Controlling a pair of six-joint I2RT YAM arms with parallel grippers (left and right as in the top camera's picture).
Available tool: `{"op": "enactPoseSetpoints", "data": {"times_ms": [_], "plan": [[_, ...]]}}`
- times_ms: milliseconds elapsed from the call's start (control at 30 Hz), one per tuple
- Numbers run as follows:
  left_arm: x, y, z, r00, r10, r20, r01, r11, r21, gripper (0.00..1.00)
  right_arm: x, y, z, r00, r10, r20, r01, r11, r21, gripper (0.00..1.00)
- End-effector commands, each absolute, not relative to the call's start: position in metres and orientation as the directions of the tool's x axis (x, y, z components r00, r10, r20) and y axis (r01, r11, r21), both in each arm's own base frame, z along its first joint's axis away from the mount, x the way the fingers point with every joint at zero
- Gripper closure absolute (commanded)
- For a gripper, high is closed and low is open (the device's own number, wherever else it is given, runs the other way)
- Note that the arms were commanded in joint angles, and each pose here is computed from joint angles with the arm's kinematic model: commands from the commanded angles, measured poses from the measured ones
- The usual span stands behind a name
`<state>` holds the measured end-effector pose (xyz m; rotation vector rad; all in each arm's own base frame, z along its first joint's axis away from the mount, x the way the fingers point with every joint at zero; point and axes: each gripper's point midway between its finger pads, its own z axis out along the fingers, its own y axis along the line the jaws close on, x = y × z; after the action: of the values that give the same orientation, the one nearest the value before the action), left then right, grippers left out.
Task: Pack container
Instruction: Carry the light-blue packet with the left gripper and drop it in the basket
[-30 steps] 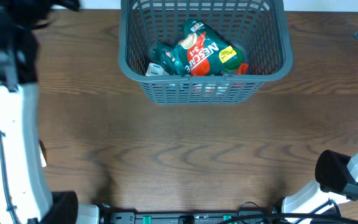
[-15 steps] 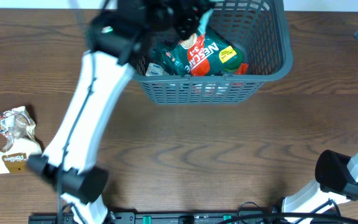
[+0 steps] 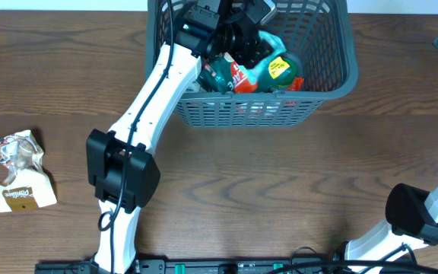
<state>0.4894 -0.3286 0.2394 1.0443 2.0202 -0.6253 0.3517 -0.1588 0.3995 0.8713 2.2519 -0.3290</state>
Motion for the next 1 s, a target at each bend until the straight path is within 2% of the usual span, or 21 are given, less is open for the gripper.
{"op": "enactPoseSetpoints", "data": {"times_ms": [0, 133, 267, 367, 433, 500, 600, 667, 767, 867, 967], "plan": [[0.483, -0.326, 0.279, -0.334, 0.42, -0.844, 0.833, 0.55, -0.056, 0.01, 0.352, -0.16, 0.398, -0.528, 0.508, -0.68, 0.681, 0.732, 0.019, 0.01], [0.473, -0.316, 0.323, -0.285, 0.387, -0.877, 0.82, 0.571, -0.014, 0.01, 0.352, -0.16, 0.398, -0.528, 0.508, -0.68, 0.681, 0.732, 0.019, 0.01], [0.476, -0.271, 0.382, -0.249, 0.352, -0.902, 0.657, 0.746, 0.109, 0.01, 0.352, -0.16, 0.398, -0.528, 0.508, -0.681, 0.681, 0.732, 0.019, 0.01], [0.474, -0.209, 0.428, -0.247, 0.309, -0.919, 0.42, 0.888, 0.186, 0.01, 0.352, -0.16, 0.398, -0.528, 0.508, -0.68, 0.681, 0.732, 0.019, 0.01], [0.467, -0.157, 0.449, -0.281, 0.243, -0.929, 0.209, 0.96, 0.188, 0.01, 0.352, -0.16, 0.398, -0.528, 0.508, -0.68, 0.681, 0.732, 0.019, 0.01], [0.451, -0.096, 0.461, -0.33, 0.157, -0.931, -0.032, 0.984, 0.178, 0.01, 0.352, -0.16, 0.398, -0.528, 0.508, -0.68, 0.681, 0.732, 0.019, 0.01], [0.415, -0.013, 0.459, -0.387, -0.01, -0.922, -0.337, 0.932, 0.132, 0.01, 0.352, -0.16, 0.398, -0.528, 0.508, -0.68, 0.681, 0.732, 0.019, 0.01], [0.392, 0.029, 0.449, -0.405, -0.134, -0.905, -0.475, 0.876, 0.082, 0.01, 0.352, -0.16, 0.398, -0.528, 0.508, -0.68, 0.681, 0.732, 0.019, 0.01], [0.353, 0.09, 0.42, -0.392, -0.369, -0.843, -0.687, 0.727, 0.002, 0.01, 0.352, -0.16, 0.398, -0.528, 0.508, -0.68, 0.681, 0.732, 0.019, 0.01], [0.322, 0.13, 0.391, -0.428, -0.474, -0.77, -0.787, 0.613, 0.06, 0.01, 0.352, -0.16, 0.398, -0.528, 0.508, -0.68, 0.681, 0.732, 0.019, 0.01], [0.306, 0.155, 0.367, -0.474, -0.53, -0.703, -0.821, 0.555, 0.135, 0.01, 0.352, -0.16, 0.398, -0.528, 0.508, -0.68, 0.681, 0.732, 0.019, 0.01]]}}
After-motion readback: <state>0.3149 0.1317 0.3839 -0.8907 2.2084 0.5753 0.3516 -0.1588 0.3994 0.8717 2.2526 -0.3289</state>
